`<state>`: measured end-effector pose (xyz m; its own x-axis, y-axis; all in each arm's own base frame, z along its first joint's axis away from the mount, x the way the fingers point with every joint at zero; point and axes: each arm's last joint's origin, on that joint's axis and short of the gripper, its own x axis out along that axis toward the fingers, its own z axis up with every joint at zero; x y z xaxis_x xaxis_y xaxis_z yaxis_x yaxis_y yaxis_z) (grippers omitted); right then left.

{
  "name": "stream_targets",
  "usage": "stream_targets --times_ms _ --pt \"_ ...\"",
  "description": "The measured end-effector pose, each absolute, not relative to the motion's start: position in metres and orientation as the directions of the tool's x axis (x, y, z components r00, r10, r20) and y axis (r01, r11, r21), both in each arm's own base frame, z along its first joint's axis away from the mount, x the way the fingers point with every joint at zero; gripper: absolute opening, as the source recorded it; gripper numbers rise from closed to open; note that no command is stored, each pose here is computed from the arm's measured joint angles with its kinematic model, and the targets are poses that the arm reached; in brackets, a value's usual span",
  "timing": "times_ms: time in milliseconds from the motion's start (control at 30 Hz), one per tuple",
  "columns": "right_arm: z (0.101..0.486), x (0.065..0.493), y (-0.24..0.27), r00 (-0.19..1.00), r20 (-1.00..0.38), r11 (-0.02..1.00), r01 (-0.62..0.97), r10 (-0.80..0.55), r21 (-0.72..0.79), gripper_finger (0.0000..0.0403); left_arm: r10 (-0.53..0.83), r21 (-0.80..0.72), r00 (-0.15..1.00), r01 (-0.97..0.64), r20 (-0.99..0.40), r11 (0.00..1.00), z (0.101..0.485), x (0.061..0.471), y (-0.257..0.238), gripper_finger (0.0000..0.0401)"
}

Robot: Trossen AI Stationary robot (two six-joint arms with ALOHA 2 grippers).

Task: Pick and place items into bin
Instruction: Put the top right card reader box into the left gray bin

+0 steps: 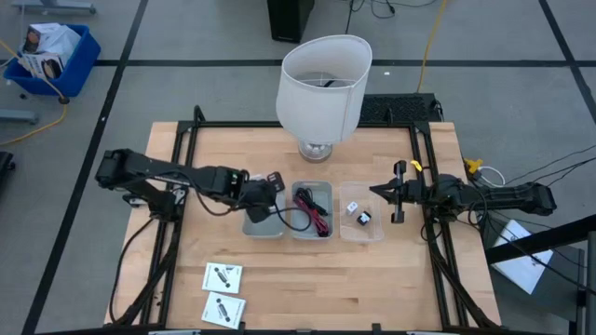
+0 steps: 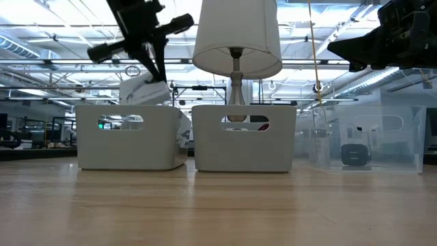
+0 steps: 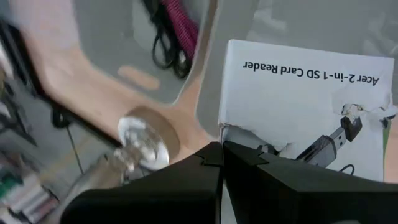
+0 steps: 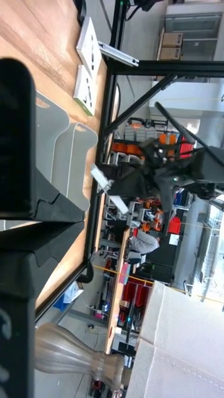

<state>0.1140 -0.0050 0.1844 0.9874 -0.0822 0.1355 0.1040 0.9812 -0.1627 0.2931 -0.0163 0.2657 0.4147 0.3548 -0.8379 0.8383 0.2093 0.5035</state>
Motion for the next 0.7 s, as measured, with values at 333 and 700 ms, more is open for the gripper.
stream_targets --times_ms 333,700 --pt "0.184 0.114 -0.005 0.987 0.136 0.980 0.104 -0.082 -0.167 0.0000 0.287 0.469 0.427 0.878 -0.858 0.097 0.228 0.289 -0.017 0.0005" --pt "0.184 0.114 -0.005 0.987 0.136 0.978 0.106 -0.082 -0.178 0.0000 0.193 0.466 0.446 0.882 -0.874 0.072 0.206 0.295 -0.020 0.0005"
